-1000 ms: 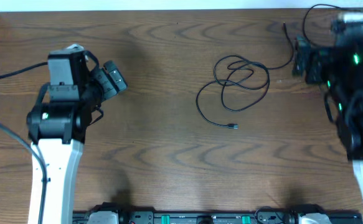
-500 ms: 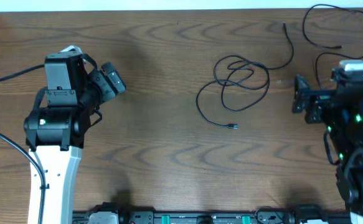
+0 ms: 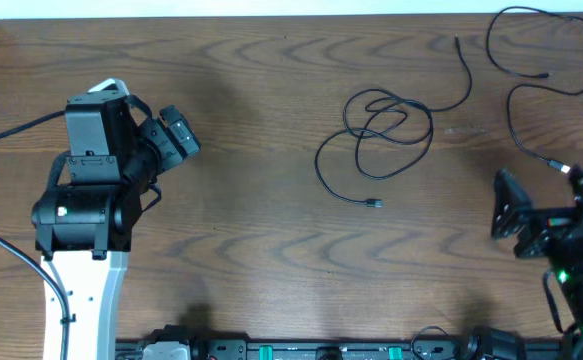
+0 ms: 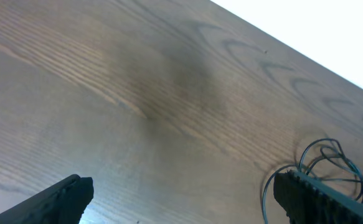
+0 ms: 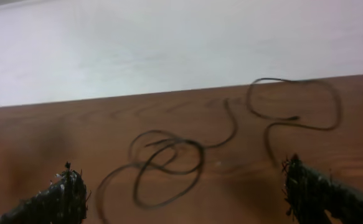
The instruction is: Untangle cables
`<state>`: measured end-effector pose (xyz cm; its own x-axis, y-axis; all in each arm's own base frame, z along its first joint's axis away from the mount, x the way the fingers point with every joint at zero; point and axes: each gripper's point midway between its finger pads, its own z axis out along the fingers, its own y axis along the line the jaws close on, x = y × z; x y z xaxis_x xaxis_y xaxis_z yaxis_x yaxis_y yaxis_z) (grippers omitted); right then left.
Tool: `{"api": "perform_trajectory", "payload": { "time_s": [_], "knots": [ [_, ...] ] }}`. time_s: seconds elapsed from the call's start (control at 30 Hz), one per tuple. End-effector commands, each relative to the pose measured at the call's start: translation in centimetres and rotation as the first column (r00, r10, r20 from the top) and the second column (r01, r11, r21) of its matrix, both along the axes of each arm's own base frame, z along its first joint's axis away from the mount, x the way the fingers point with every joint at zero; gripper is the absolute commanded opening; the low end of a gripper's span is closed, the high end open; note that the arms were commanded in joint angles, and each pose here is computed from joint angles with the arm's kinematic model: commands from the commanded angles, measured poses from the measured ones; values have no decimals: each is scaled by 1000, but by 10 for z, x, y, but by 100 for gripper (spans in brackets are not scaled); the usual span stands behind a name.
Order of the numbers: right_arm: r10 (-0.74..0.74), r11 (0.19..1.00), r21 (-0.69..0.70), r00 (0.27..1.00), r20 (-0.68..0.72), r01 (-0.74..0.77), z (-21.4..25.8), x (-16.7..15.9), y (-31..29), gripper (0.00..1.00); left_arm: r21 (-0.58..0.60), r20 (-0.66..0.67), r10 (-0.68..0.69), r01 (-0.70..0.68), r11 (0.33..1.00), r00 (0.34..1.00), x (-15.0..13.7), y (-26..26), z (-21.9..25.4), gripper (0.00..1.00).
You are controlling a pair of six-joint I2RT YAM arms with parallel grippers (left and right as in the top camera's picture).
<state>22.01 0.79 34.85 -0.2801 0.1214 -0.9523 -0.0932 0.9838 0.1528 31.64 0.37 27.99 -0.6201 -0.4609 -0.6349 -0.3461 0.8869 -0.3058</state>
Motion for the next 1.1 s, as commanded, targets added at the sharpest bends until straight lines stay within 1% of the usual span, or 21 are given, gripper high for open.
{"api": "perform_trajectory", "payload": {
  "time_s": [0.0,0.1,0.33,0.43,0.57,0.77,0.9,1.07],
  "knots": [
    [103,994,36,994,43,-104,8,-18,22,99,18,7,-1,1,1000,1000,-2,2,5,100],
    [113,993,31,992,59,-115,9,-29,27,99,18,5,-1,1,1000,1000,-2,2,5,99],
    [176,984,-42,965,194,-171,29,-68,45,99,19,6,-1,1,1000,1000,-2,2,5,100],
    [170,985,-73,954,248,-156,35,-83,47,99,19,5,-1,1,1000,1000,-2,2,5,99],
    [124,990,-100,947,296,-99,43,-99,42,99,19,6,-1,1,1000,1000,-2,2,5,100],
    [97,992,-108,943,318,-66,42,-109,42,99,19,6,-1,1,1000,1000,-2,2,5,100],
    [121,990,-99,948,293,-95,36,-109,46,99,19,6,-1,1,1000,1000,-2,2,5,99],
    [143,987,-111,937,320,-113,43,-110,50,99,19,6,-1,1,1000,1000,-2,2,5,99]
  ]
}}
